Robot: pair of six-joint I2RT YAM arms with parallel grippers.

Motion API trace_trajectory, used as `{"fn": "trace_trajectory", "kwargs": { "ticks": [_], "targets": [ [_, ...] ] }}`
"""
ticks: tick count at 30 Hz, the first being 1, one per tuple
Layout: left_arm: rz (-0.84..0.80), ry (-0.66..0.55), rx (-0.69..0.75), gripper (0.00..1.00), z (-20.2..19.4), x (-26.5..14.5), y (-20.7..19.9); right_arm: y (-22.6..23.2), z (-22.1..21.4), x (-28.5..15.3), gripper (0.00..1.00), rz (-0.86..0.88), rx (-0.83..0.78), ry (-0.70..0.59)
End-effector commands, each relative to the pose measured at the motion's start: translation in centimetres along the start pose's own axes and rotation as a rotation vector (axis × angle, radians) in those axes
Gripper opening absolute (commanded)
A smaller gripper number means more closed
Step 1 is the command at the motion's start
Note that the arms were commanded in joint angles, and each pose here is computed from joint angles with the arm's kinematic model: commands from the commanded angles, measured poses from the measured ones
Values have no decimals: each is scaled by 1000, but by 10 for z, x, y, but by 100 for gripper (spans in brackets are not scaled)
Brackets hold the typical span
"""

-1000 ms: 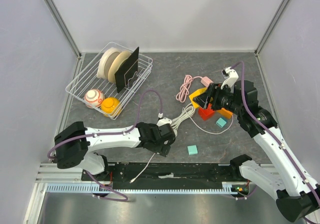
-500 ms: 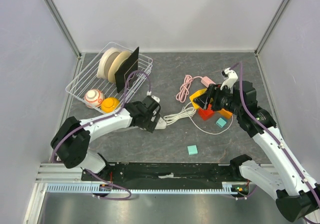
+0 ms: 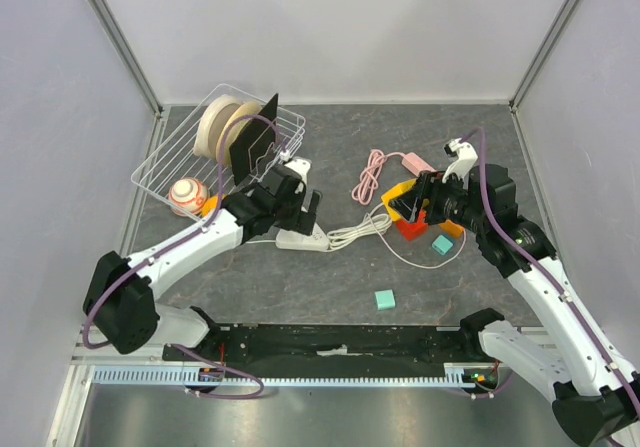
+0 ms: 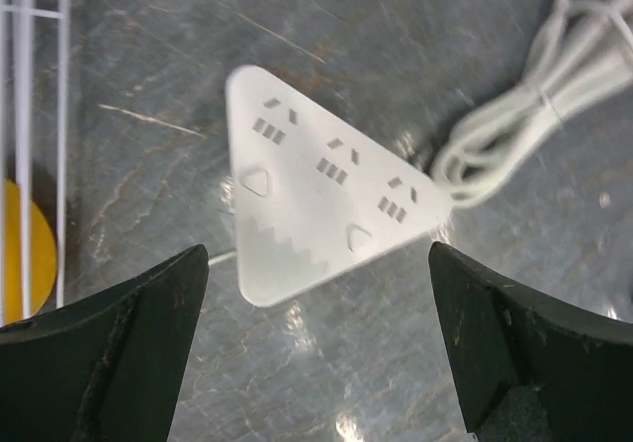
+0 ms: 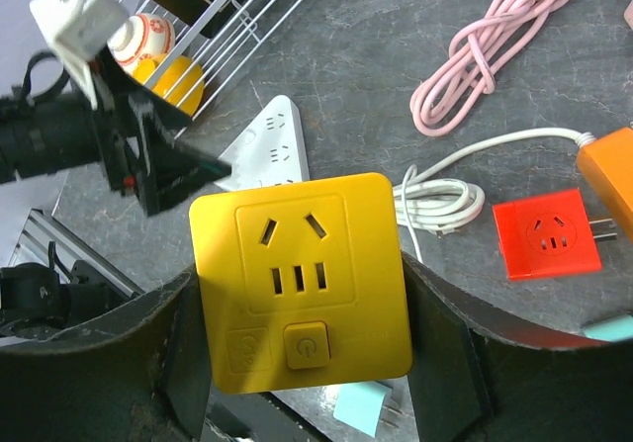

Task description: Insert the plug

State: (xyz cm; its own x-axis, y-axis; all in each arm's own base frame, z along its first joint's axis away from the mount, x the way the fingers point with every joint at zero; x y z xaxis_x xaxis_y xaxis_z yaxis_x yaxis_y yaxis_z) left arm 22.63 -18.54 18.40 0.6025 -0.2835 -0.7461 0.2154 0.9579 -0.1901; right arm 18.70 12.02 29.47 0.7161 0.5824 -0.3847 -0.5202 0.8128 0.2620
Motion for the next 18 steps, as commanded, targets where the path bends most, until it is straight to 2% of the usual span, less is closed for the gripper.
{"fn": "trace_trajectory", "kwargs": {
  "ticks": [1,11,18],
  "targets": [
    [32,-52,-259,99,30,23,6,2,11,-6,0,2,-25,-59],
    [77,60,-281,98,39,86,8,4,6,-12,0,13,-15,-59],
    [-218,233,-122,95,29,100,-25,4,4,-12,0,12,-16,-56]
  ]
}}
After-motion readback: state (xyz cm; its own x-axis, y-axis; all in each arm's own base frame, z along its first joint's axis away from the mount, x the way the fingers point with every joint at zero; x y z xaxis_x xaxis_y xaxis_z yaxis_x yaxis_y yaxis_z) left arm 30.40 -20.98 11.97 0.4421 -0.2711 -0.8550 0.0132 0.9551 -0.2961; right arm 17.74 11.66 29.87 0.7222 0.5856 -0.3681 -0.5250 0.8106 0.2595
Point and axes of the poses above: each gripper's point midway between its finger pads, its own x axis out along the fingers, its own y axis along the line the jaws close on, z = x × y, the point moved 8 cm from there along -x, back along the fingers, and after that the axes turned 15 degrees about -x, right-handed, at the moved point
